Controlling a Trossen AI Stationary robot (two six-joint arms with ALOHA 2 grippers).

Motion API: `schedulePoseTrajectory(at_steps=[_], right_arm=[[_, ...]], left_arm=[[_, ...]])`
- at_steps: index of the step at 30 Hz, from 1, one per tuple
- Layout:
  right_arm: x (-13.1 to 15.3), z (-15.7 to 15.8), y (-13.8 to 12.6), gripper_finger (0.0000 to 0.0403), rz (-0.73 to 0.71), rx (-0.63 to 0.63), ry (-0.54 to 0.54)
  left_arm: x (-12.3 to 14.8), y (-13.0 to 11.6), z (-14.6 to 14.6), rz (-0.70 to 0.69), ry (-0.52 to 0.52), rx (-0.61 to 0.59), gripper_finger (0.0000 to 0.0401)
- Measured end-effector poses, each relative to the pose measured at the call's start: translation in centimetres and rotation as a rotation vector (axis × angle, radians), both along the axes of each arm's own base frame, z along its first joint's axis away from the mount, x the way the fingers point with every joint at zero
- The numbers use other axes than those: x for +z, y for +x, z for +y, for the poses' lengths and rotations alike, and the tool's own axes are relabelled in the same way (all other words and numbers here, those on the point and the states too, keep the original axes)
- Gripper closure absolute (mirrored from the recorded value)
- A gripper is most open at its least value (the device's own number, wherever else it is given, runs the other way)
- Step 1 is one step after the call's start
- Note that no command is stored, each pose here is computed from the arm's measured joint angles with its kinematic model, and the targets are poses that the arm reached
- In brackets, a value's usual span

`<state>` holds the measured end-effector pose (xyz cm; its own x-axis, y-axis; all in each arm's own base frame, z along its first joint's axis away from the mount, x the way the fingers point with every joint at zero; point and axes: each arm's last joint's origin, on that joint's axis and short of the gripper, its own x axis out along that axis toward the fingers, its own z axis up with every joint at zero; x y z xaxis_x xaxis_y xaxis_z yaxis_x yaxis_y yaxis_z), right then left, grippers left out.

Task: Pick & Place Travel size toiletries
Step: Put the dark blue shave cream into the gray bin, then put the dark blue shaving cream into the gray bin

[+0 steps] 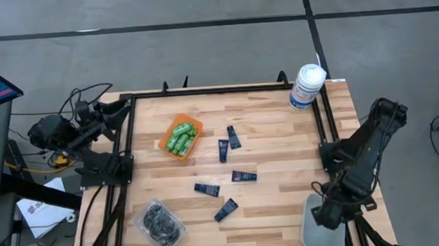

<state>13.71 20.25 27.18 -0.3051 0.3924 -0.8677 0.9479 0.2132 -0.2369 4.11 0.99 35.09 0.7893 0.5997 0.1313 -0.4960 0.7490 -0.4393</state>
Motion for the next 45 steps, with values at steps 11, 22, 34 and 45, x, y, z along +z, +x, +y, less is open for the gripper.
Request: schedulePoseTrajectory(at_steps=[11,22,34,45], right_arm=[[-4.0,2.3,2.1,0.0258,0.055,0.005,-0.077],[-7.7,2.6,4.8,0.0277,0.075,0.077,-0.107],[-7.5,1.7,5.5,0.0207,0.032,0.132,-0.085],[-1.4,-5.1,6.9,0.0188,-0.447,0.17,-0.258]], left_arm=[[0.0,0.0,0.1,0.002,-0.006,0.025,0.016],[0.0,-0.1,0.1,0.004,-0.01,0.041,0.016],[0.0,-0.1,0.1,0.002,-0.012,0.04,0.016],[0.0,-0.3,0.2,-0.014,-0.015,0.022,0.016]])
